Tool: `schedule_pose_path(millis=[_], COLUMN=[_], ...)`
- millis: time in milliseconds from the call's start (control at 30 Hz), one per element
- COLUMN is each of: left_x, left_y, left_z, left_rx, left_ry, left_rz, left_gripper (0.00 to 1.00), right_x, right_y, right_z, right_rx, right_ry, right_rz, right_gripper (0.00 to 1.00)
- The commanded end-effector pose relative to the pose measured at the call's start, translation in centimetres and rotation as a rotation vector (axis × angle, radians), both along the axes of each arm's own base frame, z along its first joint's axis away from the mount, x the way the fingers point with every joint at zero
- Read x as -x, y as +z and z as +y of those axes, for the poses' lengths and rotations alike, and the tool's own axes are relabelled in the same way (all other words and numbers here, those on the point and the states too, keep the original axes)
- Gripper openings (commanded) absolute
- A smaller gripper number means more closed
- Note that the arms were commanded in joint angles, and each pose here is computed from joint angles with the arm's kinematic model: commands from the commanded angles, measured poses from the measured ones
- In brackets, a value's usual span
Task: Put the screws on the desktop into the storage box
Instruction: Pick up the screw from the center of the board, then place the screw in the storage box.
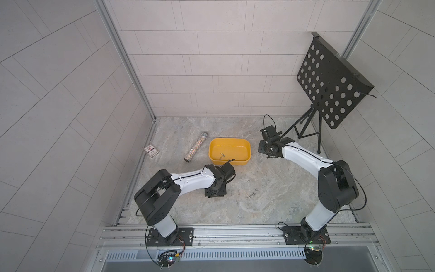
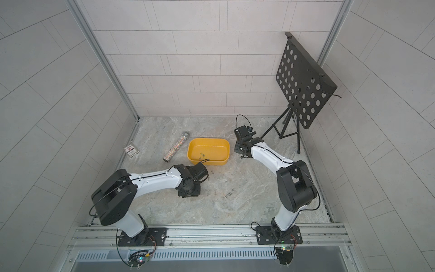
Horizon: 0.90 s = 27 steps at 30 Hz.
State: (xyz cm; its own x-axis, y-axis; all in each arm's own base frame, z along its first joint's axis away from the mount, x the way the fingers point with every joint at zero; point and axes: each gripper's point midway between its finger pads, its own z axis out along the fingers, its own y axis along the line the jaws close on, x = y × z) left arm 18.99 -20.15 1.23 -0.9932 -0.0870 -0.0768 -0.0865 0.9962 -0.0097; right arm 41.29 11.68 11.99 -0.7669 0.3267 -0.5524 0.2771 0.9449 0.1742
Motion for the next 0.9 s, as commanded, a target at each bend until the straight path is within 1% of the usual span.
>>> schedule_pose_path(millis=[0,300,567,700,867], left_x=[-0.2,0.3,0.6,0.2,-0.7], left_y=[-0.1,-0.7,-0.4,1.0,4.4], left_z=[-0.4,-0.2,0.4,0.6,0.8], left_rx=[-0.013,-0.031,-0.044,-0.047,-0.050], left_ry=[-0.007,-0.014,-0.019,-0.027,-0.050], left_rz=[0.000,0.019,0.016,-0.012,-0.081], left_gripper=[0.32,0.19,0.10,0.08,0.06], right_x=[0.3,0.2,0.3,0.3,0.2], right_y=[-1.0,-1.1,-1.2,-1.1,-1.3], right_z=[-0.4,-0.4,-0.4,-0.3,-0.3], right_rx=[0.013,0.013,0.013,0.007,0.007], right_ry=[-0.006,-0.007,-0.007,-0.006,-0.005], right_rz=[0.023,0.026,0.029,0.025,0.027], right_gripper=[0.39,0.39,0.39,0.39,0.39])
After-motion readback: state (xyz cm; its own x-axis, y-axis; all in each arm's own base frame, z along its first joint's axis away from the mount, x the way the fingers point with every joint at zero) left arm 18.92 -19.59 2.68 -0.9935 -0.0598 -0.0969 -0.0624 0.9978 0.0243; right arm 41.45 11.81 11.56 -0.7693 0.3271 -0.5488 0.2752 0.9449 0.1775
